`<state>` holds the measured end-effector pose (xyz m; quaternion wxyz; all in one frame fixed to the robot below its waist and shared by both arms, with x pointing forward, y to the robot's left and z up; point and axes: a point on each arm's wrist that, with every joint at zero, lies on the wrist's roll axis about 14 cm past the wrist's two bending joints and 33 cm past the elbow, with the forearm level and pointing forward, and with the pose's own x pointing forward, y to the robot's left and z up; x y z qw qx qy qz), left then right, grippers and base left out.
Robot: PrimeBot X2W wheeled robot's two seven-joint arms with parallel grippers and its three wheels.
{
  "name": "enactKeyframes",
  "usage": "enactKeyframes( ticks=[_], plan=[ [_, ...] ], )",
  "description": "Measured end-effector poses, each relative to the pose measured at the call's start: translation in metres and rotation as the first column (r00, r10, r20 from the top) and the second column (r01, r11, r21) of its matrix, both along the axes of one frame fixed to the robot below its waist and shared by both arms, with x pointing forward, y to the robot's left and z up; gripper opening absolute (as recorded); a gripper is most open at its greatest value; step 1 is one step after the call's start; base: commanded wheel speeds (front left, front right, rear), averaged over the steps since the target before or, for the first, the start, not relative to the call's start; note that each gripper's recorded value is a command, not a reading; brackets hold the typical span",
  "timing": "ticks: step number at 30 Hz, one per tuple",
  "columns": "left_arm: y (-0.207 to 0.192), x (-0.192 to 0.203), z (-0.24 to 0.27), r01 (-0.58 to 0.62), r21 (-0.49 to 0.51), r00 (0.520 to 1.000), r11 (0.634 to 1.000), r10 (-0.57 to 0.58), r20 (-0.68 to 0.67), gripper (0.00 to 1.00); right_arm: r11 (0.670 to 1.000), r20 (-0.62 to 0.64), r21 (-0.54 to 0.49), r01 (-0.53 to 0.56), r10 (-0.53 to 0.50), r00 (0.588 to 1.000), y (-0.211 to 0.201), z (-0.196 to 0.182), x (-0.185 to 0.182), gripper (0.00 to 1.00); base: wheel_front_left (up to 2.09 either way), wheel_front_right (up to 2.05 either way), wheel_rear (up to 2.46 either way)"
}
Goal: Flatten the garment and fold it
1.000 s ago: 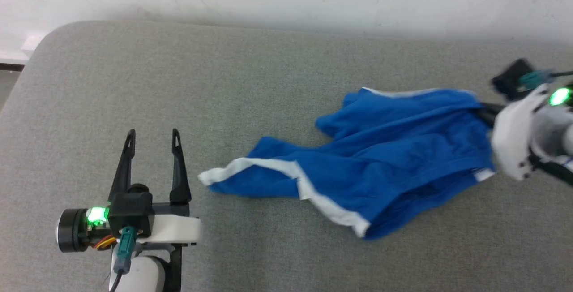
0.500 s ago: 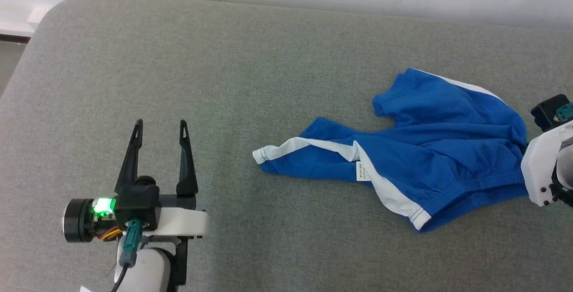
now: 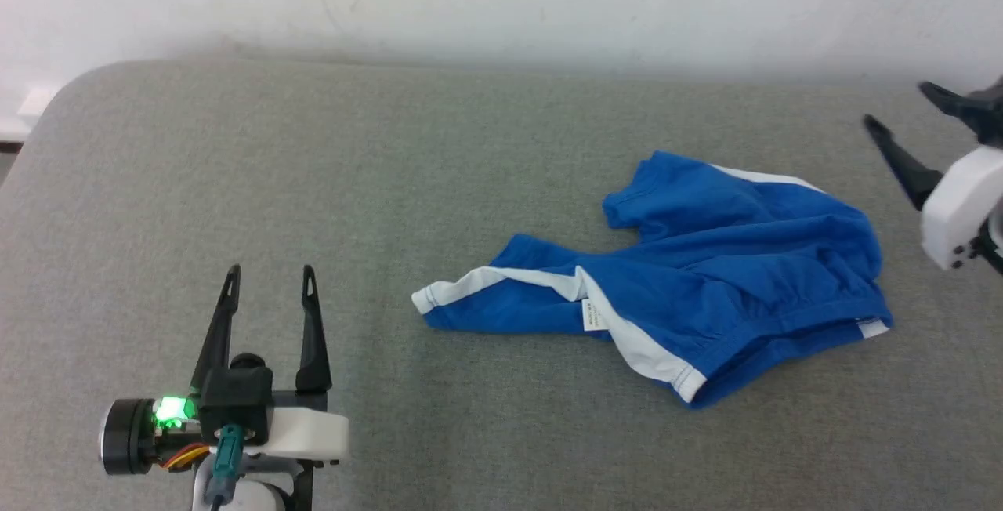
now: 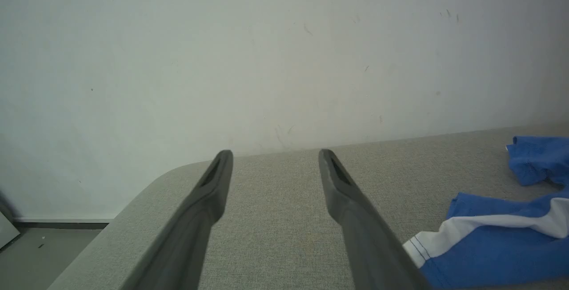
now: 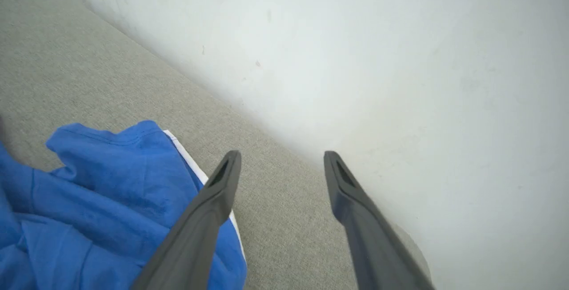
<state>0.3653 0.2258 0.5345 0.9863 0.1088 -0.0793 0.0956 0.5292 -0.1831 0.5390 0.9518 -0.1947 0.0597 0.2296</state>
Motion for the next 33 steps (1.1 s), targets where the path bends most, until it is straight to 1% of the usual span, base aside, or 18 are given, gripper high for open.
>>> enactKeyframes(
  ticks=[3,5,7,10,12,14,16,18,21,24,30,33],
  plan=[
    [-0.005,0.0,0.003,0.013,-0.001,1.0,1.0,-0.013,0.009,1.0,0.996,0.049,0.041,-0.075,0.073,0.996,0.02,0.017,-0.016,1.0,0.0,0.0,0.0],
    [-0.007,0.0,0.005,0.021,-0.001,1.0,1.0,-0.021,0.018,1.0,0.989,0.037,0.062,-0.132,0.13,0.991,0.033,0.012,-0.036,1.0,0.0,0.0,0.0],
    [-0.009,-0.002,0.005,0.028,-0.001,0.999,1.0,-0.028,0.017,1.0,0.98,-0.033,0.083,-0.18,0.183,0.983,0.046,-0.006,-0.062,1.0,0.0,0.0,0.0],
    [-0.012,-0.002,0.004,0.036,-0.001,0.999,0.999,-0.036,0.015,1.0,0.966,-0.169,0.115,-0.233,0.25,0.953,0.063,-0.03,-0.1,1.0,0.0,0.0,0.0],
    [-0.013,-0.002,0.005,0.041,-0.001,0.999,0.999,-0.041,0.017,1.0,0.96,-0.292,0.139,-0.243,0.274,0.916,0.069,-0.047,-0.126,1.0,0.0,0.0,0.0],
    [-0.014,-0.001,0.004,0.044,-0.001,0.999,0.999,-0.044,0.015,1.0,0.955,-0.41,0.184,-0.232,0.289,0.865,0.074,-0.062,-0.15,1.0,0.0,0.0,0.0],
    [-0.014,-0.001,0.002,0.045,-0.002,0.999,0.999,-0.045,0.009,1.0,0.956,-0.498,0.19,-0.226,0.292,0.817,0.073,-0.073,-0.166,1.0,0.0,0.0,0.0],
    [-0.014,-0.001,0.0,0.045,-0.002,0.999,0.999,-0.045,0.0,1.0,0.955,-0.534,0.19,-0.227,0.295,0.793,0.073,-0.077,-0.173,1.0,0.0,0.0,0.0],
    [-0.014,-0.001,-0.005,0.046,-0.003,0.999,0.999,-0.046,-0.013,1.0,0.95,-0.555,0.202,-0.237,0.311,0.772,0.079,-0.082,-0.176,1.0,0.0,0.0,0.0],
    [-0.013,0.0,-0.009,0.042,-0.004,0.999,0.999,-0.042,-0.028,1.0,0.941,-0.562,0.23,-0.248,0.336,0.755,0.091,-0.088,-0.175,1.0,0.0,0.0,0.0],
    [-0.007,0.006,-0.013,0.023,-0.002,0.999,1.0,-0.023,-0.039,1.0,0.928,-0.605,0.261,-0.266,0.371,0.704,0.118,-0.111,-0.175,1.0,0.0,0.0,0.0],
    [-0.005,0.01,-0.015,0.014,-0.003,0.999,1.0,-0.014,-0.045,1.0,0.928,-0.624,0.248,-0.277,0.372,0.687,0.128,-0.124,-0.169,1.0,0.0,0.0,0.0]
  ],
)
